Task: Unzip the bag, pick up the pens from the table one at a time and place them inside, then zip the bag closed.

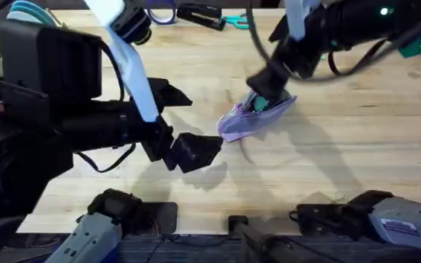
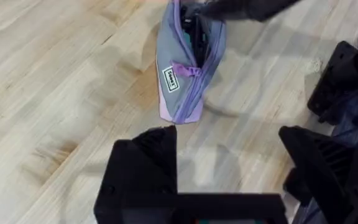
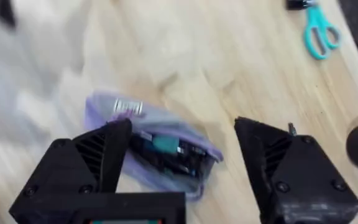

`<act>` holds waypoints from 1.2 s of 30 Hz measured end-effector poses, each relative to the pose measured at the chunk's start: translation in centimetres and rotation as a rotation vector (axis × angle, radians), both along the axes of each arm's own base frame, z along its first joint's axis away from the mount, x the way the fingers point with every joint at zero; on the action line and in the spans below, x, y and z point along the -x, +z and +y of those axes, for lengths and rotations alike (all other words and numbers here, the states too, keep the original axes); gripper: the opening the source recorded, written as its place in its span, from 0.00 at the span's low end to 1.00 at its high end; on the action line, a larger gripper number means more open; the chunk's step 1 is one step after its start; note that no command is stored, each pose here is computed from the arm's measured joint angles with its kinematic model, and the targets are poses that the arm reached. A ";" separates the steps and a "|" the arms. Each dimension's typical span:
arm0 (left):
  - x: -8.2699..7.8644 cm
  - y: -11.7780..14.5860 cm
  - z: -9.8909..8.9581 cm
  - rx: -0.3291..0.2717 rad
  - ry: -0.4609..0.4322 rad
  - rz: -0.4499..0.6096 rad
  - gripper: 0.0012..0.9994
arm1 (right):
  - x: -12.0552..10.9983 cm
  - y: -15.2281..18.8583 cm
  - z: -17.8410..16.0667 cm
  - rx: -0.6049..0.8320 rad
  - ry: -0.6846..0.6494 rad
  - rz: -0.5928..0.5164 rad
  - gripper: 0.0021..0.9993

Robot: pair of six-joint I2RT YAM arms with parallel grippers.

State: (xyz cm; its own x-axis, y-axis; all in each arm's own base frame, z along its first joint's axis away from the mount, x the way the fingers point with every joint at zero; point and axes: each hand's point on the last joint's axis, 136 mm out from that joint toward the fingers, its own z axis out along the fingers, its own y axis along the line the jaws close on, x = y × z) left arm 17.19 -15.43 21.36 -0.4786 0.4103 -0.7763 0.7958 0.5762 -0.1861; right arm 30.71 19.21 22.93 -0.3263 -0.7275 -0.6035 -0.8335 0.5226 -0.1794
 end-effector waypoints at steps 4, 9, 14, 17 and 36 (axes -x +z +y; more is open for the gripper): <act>0.0 0.0 0.0 0.000 0.000 0.000 0.99 | -2.3 1.5 -0.4 -0.140 -0.181 0.003 1.00; 0.0 0.0 0.0 0.000 0.000 0.000 0.99 | -4.6 2.2 -3.5 -0.286 -0.454 0.073 0.99; 0.0 0.0 0.0 0.000 0.000 0.000 0.99 | -5.7 1.7 -7.8 -0.420 -0.765 0.189 0.99; 0.0 0.0 0.0 0.000 0.000 0.000 0.99 | -6.1 1.5 -10.0 -0.471 -0.891 0.225 0.99; 0.0 0.0 0.0 0.000 0.000 0.000 0.99 | -7.5 1.7 -13.5 -0.518 -1.114 0.171 1.00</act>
